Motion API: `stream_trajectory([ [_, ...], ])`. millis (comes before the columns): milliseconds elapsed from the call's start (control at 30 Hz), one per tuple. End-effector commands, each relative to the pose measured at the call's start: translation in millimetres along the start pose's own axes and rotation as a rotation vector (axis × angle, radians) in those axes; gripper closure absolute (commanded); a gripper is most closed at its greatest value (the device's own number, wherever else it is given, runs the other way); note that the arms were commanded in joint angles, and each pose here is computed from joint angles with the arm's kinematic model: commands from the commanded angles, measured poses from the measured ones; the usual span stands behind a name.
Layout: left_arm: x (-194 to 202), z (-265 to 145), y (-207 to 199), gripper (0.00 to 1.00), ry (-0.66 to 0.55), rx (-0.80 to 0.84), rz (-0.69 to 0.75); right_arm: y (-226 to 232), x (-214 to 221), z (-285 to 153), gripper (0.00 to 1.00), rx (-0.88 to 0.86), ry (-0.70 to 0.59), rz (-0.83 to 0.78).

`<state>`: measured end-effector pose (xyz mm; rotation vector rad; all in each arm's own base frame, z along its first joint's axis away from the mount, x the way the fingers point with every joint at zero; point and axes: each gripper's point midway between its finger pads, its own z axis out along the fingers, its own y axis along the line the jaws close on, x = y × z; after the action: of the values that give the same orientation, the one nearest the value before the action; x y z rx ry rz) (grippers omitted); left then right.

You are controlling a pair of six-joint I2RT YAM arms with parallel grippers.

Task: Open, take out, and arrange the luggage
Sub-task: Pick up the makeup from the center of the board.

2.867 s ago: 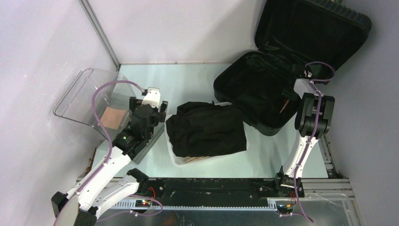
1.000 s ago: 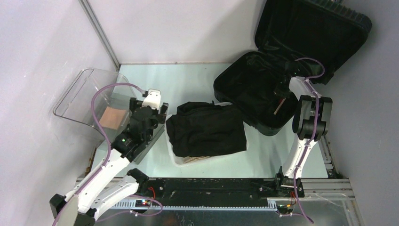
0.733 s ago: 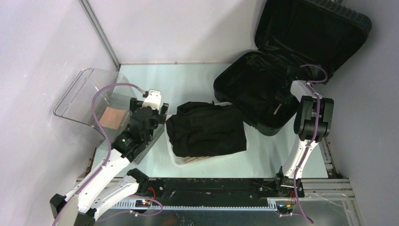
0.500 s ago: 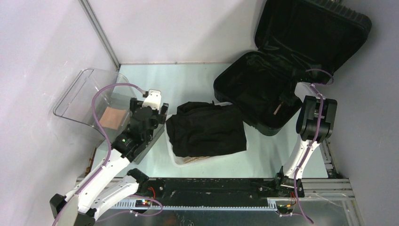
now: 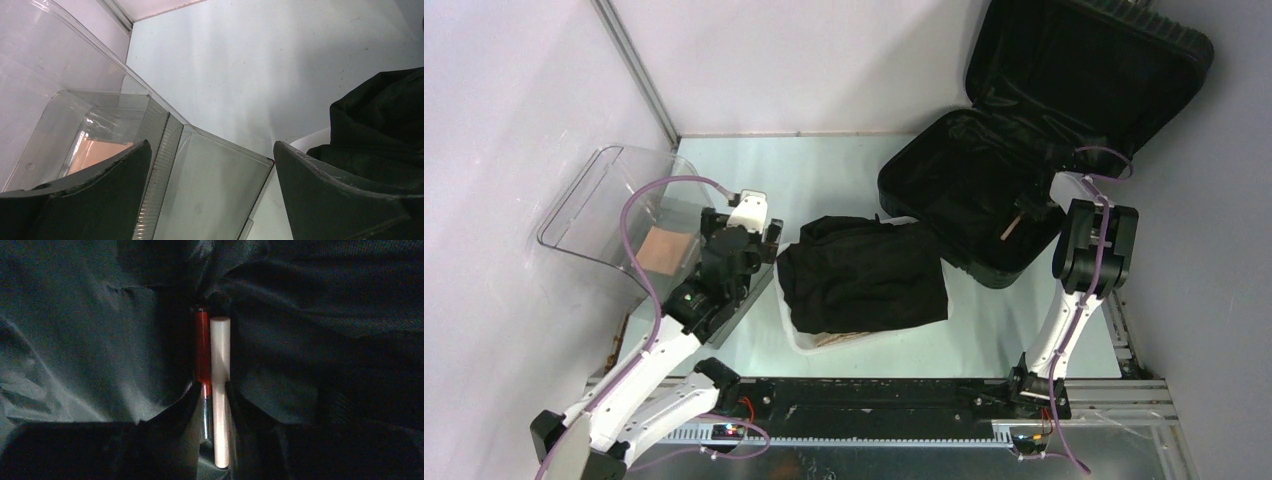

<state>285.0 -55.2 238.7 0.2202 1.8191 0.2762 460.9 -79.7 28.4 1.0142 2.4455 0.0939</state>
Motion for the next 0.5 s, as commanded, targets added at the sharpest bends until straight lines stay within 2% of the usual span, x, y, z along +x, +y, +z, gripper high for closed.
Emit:
stream_trajectory([
  [0,-3.8,0.9,-0.1,0.00,-0.012,-0.007,0.001,2.6,-0.8,9.8,0.73,0.004,0.017,0.038],
  [200,-3.2,1.2,-0.5,0.00,-0.010,-0.006,0.003,5.6,-1.6,6.8,0.77,-0.013,0.025,0.032],
  [367,-4.1,0.5,0.0,0.00,-0.015,-0.006,0.000,-18.0,-3.2,2.5,0.79,0.087,0.019,0.051],
  [467,-3.9,0.6,-0.6,0.00,-0.017,-0.003,-0.001,-21.0,-4.7,2.9,0.84,0.094,0.015,0.045],
])
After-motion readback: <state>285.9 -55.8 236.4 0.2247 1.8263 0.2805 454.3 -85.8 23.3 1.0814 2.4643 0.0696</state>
